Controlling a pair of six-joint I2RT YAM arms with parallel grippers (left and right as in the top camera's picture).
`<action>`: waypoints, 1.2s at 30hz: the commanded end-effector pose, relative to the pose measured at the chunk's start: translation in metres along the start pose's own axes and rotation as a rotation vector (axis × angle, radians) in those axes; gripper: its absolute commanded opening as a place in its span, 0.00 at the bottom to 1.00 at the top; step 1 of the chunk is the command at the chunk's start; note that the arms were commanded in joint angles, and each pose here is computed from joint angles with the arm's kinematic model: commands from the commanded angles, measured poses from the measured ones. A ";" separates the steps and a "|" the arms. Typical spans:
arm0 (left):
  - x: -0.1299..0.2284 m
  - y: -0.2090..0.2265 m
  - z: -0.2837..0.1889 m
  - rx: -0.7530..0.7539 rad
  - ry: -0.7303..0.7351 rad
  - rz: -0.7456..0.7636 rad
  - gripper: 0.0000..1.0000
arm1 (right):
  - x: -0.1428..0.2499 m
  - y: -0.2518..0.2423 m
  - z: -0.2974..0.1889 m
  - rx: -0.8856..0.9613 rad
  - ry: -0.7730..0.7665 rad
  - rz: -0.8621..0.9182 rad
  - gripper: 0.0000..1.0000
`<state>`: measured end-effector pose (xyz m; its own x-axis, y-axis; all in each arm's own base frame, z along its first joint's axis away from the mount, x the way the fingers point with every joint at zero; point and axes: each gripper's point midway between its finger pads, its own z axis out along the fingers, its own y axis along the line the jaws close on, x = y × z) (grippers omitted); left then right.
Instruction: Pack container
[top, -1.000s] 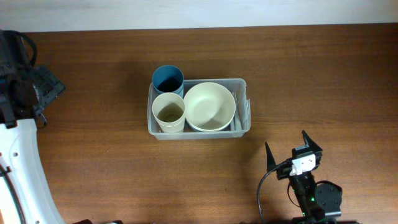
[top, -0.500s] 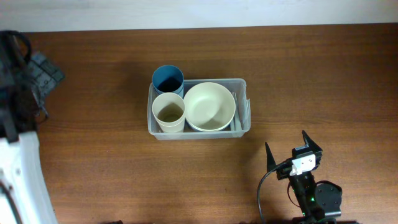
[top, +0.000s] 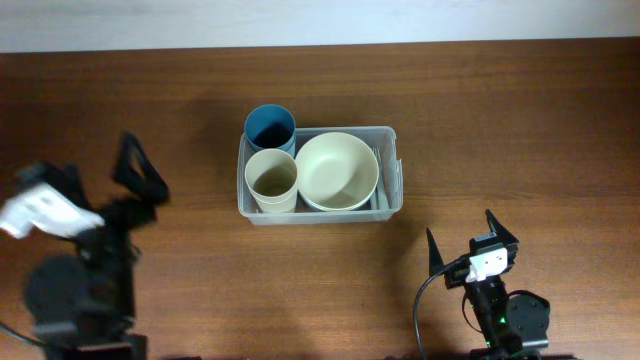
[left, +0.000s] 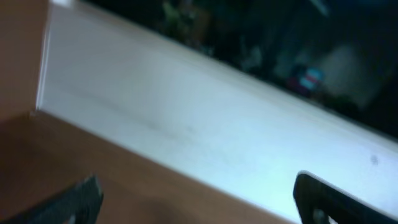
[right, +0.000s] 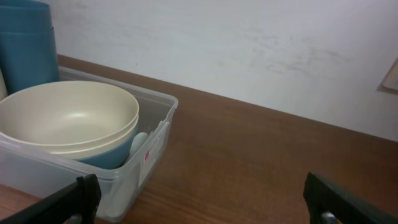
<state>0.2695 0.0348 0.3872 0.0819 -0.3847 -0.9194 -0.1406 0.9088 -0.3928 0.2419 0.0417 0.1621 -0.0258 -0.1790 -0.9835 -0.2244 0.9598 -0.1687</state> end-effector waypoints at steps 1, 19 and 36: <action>0.057 -0.005 -0.013 0.151 0.046 0.087 1.00 | 0.002 0.000 0.000 0.007 0.001 0.004 0.99; 0.178 0.026 -0.039 0.302 0.008 0.093 1.00 | 0.002 0.000 0.000 0.007 0.001 0.004 0.99; 0.224 0.052 -0.036 0.207 0.162 0.128 1.00 | 0.002 0.000 0.000 0.007 0.001 0.004 0.99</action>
<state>0.2456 -0.0100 0.1614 -0.0883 -0.2929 -0.9520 0.0653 0.9520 -0.2990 0.2421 0.0412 0.1622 -0.0241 -0.1789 -0.9836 -0.2211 0.9604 -0.1693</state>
